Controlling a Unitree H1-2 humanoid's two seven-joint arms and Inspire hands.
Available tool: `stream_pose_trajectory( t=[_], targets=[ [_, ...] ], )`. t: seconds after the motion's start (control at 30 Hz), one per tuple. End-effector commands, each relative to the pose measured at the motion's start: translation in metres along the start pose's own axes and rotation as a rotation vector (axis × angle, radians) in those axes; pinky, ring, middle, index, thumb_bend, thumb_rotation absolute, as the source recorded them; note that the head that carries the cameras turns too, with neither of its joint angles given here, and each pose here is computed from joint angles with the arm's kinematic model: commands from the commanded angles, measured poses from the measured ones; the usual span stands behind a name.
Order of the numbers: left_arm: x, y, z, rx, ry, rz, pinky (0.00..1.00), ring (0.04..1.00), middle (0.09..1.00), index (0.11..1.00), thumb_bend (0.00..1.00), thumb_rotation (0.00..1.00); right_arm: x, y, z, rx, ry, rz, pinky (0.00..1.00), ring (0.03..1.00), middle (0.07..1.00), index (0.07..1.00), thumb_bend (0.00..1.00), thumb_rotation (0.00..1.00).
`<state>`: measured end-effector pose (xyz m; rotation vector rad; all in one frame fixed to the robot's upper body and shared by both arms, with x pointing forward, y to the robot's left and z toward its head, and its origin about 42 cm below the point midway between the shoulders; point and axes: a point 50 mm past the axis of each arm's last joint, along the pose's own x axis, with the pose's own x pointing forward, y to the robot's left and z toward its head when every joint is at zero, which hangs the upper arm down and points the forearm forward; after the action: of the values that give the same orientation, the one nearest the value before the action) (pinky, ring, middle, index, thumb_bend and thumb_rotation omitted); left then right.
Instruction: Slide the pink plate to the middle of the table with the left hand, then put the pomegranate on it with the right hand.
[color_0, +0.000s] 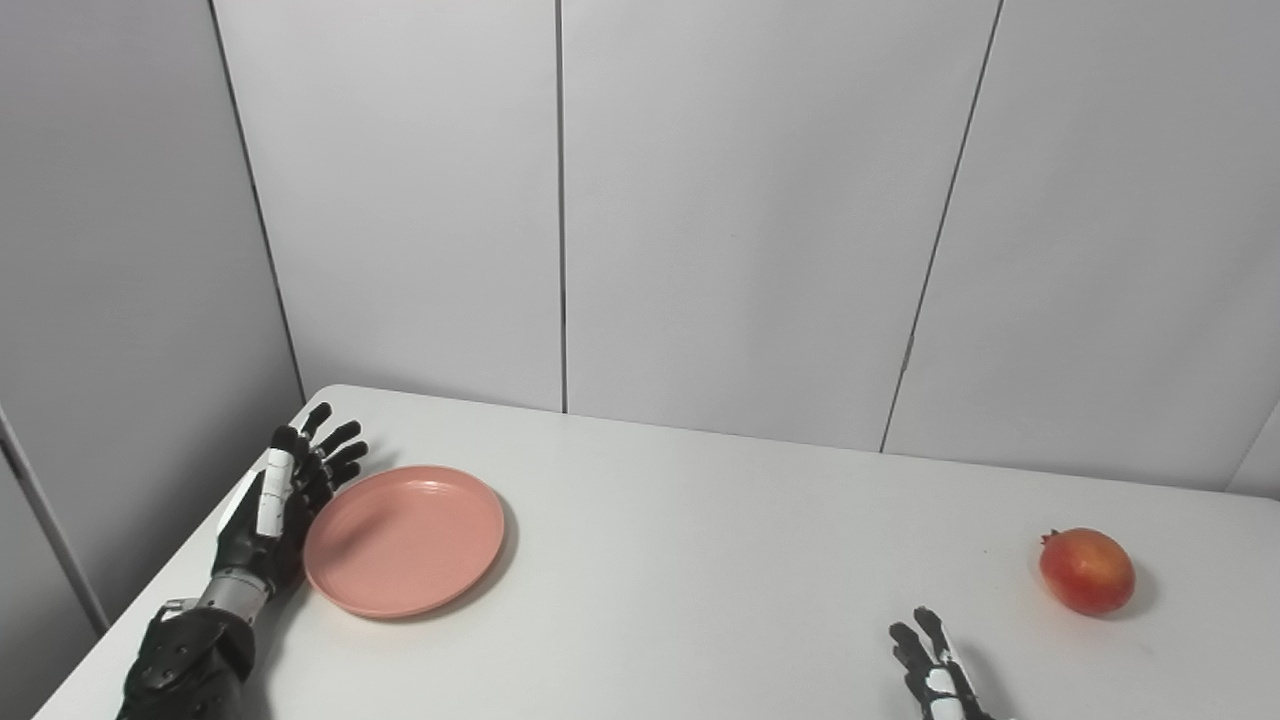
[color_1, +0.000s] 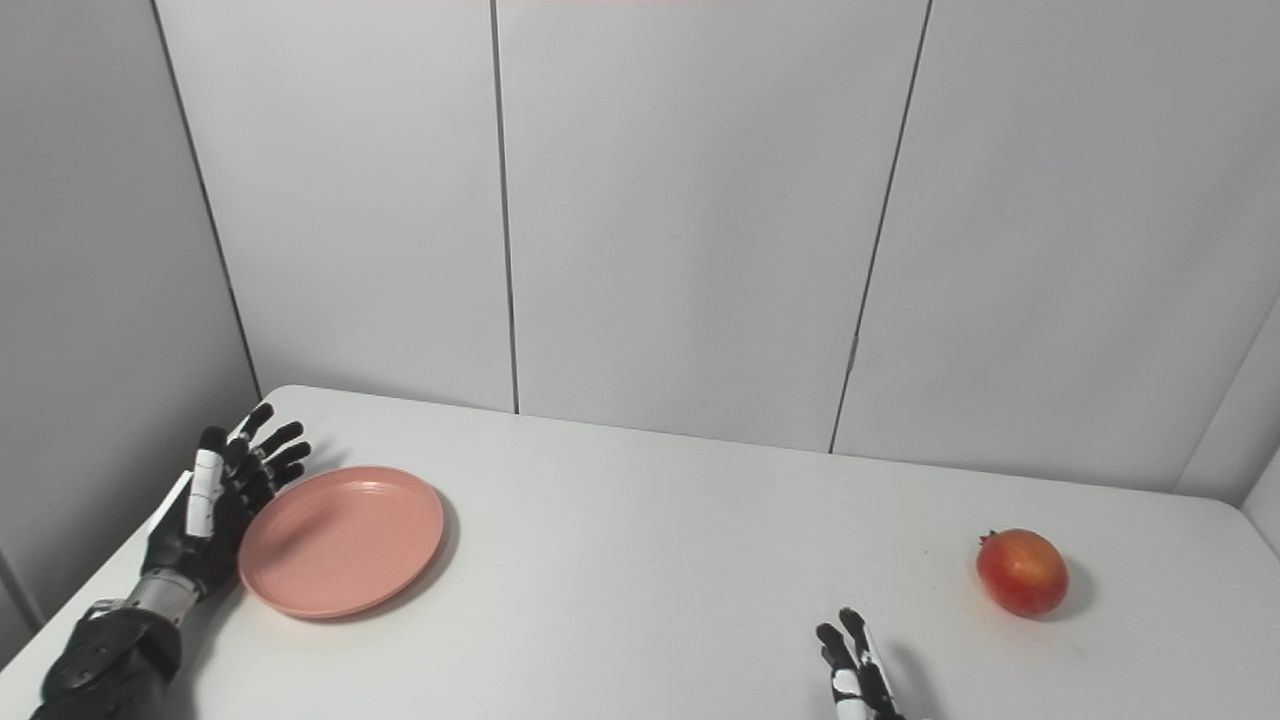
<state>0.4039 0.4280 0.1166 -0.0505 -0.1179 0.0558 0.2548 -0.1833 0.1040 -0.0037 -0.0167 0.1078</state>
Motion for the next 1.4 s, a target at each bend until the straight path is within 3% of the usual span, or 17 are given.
stream_pose_trajectory(
  t=[0.0,0.37,0.9,1.37],
  targets=[
    [-0.004,-0.010,-0.007,-0.036,0.014,-0.016,0.90,0.869,0.875,0.982,1.00,0.98,-0.019,-0.004,-0.021,-0.005,0.109,-0.006,1.00,0.946,0.914,0.965,0.75,1.00],
    [-0.011,-0.034,-0.005,-0.037,0.033,-0.048,0.85,0.849,0.865,0.974,1.00,1.00,-0.020,-0.003,-0.018,-0.015,0.107,-0.003,1.00,0.932,0.901,0.955,0.71,1.00],
    [-0.010,-0.077,-0.006,-0.055,0.092,-0.077,0.84,0.837,0.855,0.965,1.00,1.00,-0.021,0.001,-0.014,-0.011,0.103,0.002,1.00,0.932,0.899,0.960,0.72,1.00],
    [-0.003,-0.116,-0.001,-0.083,0.108,-0.028,0.83,0.818,0.872,0.985,1.00,1.00,-0.020,0.008,-0.008,-0.010,0.091,-0.004,1.00,0.928,0.893,0.953,0.74,1.00]
  ],
)
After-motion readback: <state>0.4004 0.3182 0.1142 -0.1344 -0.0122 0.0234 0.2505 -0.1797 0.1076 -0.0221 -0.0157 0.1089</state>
